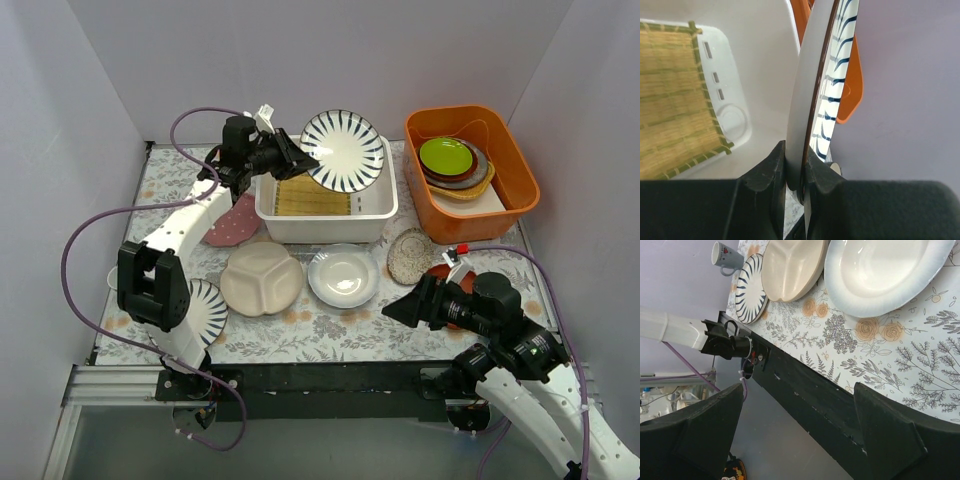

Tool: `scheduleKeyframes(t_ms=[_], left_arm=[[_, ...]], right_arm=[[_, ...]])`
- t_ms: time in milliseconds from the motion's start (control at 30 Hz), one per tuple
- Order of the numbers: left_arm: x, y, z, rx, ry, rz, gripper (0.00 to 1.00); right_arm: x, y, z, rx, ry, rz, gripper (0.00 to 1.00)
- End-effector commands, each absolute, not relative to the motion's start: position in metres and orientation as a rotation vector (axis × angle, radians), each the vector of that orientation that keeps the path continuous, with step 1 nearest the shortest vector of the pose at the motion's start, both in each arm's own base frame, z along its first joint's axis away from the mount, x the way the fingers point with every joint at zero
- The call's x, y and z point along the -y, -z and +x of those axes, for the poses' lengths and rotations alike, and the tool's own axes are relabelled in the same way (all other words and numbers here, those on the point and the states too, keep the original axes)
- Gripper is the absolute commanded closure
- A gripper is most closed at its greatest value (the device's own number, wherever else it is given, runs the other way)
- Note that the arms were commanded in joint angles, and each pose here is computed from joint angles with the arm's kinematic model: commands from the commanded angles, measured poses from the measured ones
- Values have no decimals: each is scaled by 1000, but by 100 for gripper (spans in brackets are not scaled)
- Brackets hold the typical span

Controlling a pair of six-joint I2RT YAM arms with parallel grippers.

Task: Place the plates into the plastic bin on the countertop
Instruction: Place the plate in the plastic bin.

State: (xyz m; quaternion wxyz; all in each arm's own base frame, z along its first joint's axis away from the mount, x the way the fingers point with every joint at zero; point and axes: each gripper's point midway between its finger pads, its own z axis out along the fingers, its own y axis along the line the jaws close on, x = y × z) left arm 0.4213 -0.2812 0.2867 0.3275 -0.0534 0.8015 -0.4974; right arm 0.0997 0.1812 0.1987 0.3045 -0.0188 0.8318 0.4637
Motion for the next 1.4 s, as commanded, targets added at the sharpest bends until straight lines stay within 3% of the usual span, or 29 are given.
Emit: scheduleKeyframes(t_ms=[0, 1367], left_arm=[[272, -341, 436, -1938, 1317, -43, 100], [251, -179, 463, -2328, 1031, -177, 100]], right_arm=[[-180, -199, 100, -2186, -1215, -68, 2], [-180, -190, 98, -2221, -1208, -72, 2]])
